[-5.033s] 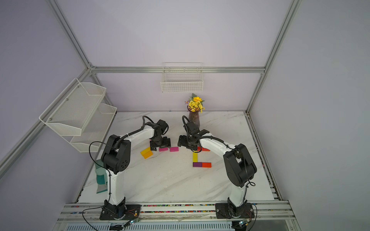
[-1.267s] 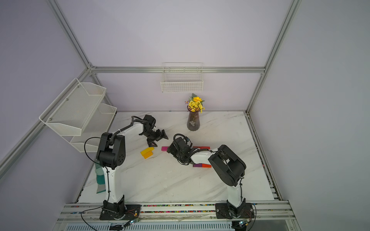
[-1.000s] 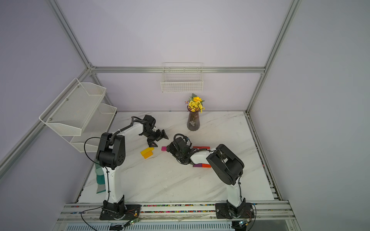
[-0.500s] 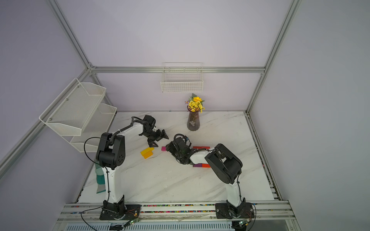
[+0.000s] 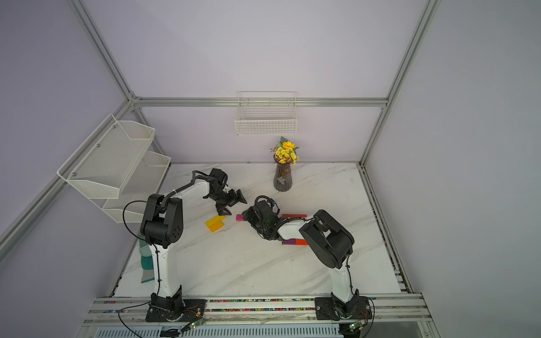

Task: Assemble the letter c with building blocks
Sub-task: Assemble the building block at the center of the board.

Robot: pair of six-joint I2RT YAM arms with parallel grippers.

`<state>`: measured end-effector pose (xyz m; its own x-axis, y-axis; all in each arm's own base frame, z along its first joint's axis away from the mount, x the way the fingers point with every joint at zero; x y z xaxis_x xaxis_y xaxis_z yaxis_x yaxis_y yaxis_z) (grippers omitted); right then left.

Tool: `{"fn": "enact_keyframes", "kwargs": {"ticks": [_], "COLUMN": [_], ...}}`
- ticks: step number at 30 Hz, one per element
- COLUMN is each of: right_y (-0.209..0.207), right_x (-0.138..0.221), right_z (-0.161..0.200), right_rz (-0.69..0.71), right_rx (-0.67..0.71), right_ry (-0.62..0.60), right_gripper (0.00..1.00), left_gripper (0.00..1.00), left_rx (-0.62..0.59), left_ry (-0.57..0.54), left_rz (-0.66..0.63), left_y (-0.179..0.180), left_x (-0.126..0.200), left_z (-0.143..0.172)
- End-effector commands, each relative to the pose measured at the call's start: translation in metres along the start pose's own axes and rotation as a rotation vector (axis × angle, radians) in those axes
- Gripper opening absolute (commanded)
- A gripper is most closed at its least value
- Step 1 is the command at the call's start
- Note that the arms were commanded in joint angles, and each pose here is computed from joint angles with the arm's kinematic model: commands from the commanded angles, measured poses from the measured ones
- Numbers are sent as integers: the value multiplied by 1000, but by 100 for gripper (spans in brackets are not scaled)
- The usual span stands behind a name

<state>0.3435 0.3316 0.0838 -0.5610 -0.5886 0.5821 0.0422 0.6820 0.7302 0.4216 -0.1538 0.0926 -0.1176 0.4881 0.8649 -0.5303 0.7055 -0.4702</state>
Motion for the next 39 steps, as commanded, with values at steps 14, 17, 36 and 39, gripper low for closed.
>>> {"fn": "enact_keyframes", "kwargs": {"ticks": [14,17,36,39], "right_y": [7,5,-7,-8], "right_x": [42,53,67,68], "right_z": [-23,-32,-46,-46], "right_rz": [-62,-66,-66,-69], "right_rx": [-40,-51,-66,-66], "right_ry": [-32,-58,-75,-73], "right_gripper": [80,80,80,80], "left_gripper": [100,100,100,100], "left_rx": [-2,0,-3,-2], "left_ry": [32,33,32,31], "left_rz": [20,18,5,1], "left_y": [-13,-14,-19,-19], "left_x": [-7,-10,-16,-17], "left_z": [22,23,32,33]}}
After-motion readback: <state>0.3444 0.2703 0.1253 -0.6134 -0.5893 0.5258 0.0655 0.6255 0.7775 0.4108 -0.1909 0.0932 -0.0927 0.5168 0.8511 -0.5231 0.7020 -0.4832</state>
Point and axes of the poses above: each gripper's point midway between its finger pads, its own x axis back along the fingers, its own y axis along the line the jaws close on, z = x × y, the point moved 5 cm from there along x, back along the fingers, and after that the axes turned 13 degrees about x, right-handed, at the moved point
